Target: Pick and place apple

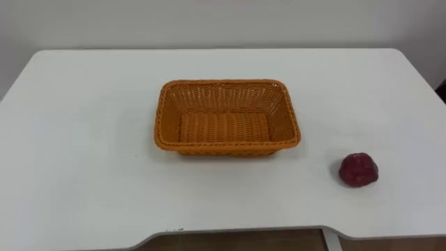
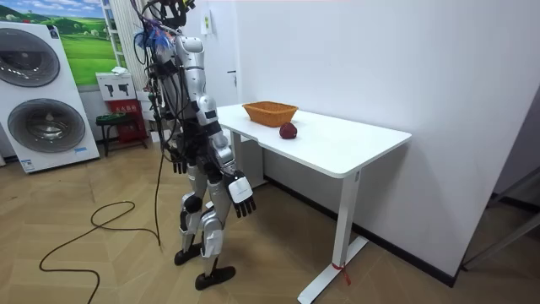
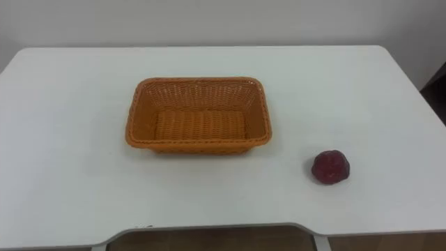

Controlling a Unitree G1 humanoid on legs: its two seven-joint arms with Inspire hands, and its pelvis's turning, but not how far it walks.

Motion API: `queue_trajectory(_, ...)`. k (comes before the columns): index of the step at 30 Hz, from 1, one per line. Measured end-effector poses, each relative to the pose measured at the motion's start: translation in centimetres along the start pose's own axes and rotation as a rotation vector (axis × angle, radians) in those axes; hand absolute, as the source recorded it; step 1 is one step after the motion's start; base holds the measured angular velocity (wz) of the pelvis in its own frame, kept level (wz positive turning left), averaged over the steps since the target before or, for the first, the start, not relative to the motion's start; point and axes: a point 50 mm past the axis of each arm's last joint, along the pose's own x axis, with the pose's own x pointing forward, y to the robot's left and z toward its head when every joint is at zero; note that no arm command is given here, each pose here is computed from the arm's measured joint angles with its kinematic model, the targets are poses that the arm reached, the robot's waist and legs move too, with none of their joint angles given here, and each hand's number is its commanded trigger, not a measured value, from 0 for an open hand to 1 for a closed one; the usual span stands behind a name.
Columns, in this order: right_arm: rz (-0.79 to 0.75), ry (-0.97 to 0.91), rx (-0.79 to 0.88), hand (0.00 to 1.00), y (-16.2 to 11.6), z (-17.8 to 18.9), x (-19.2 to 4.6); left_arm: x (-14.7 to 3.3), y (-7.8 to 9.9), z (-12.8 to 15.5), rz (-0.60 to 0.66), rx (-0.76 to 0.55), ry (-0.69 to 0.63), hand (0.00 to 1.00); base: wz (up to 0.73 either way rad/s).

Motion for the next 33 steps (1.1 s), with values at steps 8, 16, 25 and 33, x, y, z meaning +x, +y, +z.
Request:
queue_trajectory(8,0.000,-0.001,0.025,0.00,0.1,0.0,0.0,0.0,0.0,0.1,-0.001,-0.004,-0.004,0.00,0.00)
queue_trajectory(16,-0.079,0.015,0.422,0.00,-0.2,-0.5,0.0,0.1,0.3,0.2,0.019,-0.036,-0.020,0.00,-0.03)
queue_trajectory(25,-0.306,-0.137,1.341,0.00,-5.4,2.3,-0.8,-0.1,2.1,-1.2,0.127,-0.215,-0.027,0.00,-0.07)
queue_trajectory(33,-0.448,-0.240,1.627,0.00,-9.1,5.1,-2.5,-0.2,2.9,-1.5,0.173,-0.239,-0.038,0.00,-0.11)
